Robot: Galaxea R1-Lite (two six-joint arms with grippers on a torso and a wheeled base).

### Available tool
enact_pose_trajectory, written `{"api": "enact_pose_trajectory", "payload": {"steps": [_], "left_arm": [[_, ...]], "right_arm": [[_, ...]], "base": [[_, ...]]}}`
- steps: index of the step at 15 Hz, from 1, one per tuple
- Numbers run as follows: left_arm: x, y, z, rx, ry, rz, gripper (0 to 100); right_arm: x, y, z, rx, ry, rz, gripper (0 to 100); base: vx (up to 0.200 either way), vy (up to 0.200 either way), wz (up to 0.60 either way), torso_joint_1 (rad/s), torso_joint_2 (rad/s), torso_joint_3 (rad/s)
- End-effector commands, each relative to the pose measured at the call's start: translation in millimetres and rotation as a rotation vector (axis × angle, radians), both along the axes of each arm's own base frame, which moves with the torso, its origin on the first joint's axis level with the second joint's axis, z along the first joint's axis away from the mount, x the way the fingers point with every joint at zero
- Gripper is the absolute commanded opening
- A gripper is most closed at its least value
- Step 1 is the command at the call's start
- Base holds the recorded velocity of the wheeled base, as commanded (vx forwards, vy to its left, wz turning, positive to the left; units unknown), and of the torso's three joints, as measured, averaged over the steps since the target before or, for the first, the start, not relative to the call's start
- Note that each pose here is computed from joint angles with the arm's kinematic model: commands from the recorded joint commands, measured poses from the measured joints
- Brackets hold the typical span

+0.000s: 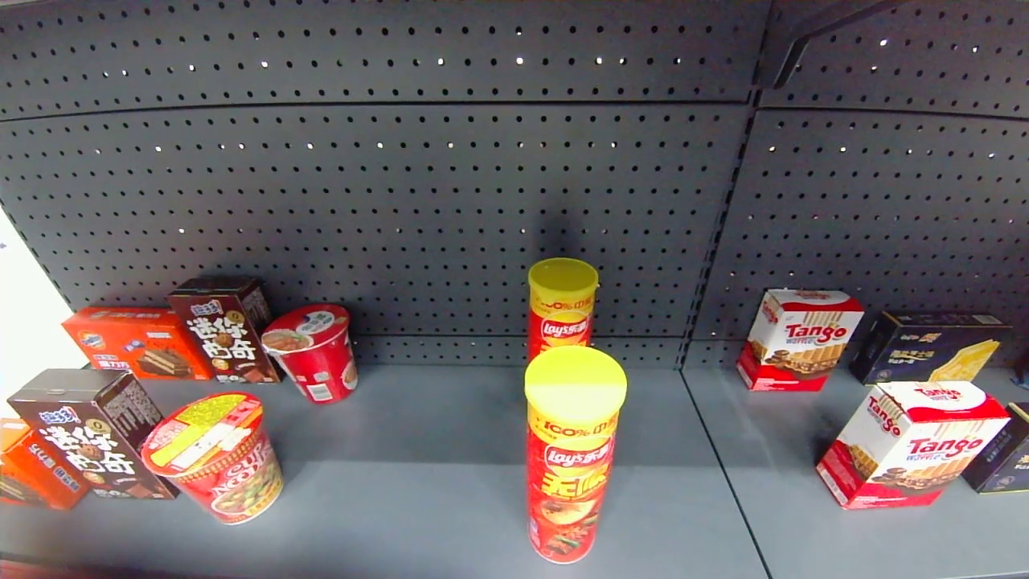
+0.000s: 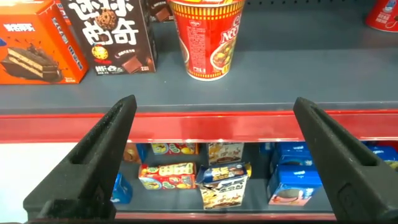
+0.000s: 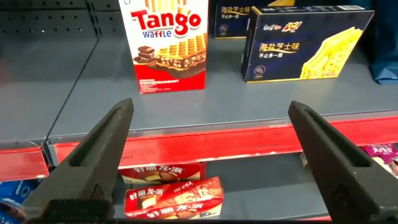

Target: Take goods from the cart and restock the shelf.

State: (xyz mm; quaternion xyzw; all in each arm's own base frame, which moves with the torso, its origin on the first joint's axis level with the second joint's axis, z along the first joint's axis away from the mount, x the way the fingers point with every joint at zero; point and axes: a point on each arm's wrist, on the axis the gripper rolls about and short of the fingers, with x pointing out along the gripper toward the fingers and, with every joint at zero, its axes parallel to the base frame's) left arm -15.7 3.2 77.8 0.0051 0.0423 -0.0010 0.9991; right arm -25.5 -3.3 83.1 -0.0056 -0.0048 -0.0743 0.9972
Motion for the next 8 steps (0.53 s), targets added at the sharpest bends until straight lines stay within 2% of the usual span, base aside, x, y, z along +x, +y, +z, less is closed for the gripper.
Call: {"api": "enact_pose_trajectory", "payload": {"steps": [1,4,8], "left_arm": [[0.2,0.0,0.1,0.000,0.003,0.000,100],[0.2,0.0,0.1,-0.001,0.003,0.002,100],[0.2,-0.2,0.1,-0.002,0.003,-0.006,100]], "right_arm": [[0.2,0.0,0.7,0.003,0.001,0.000,100],[0.3,0.3,0.1,0.000,0.004,0.014,100],[0.7,2.3,-0.2,-0.007,0.005,0.103,100]], "base": [[0.000,0.000,0.00,0.000,0.00,0.000],[0.000,0.000,0.00,0.000,0.00,0.000],[0.000,0.000,0.00,0.000,0.00,0.000]]}}
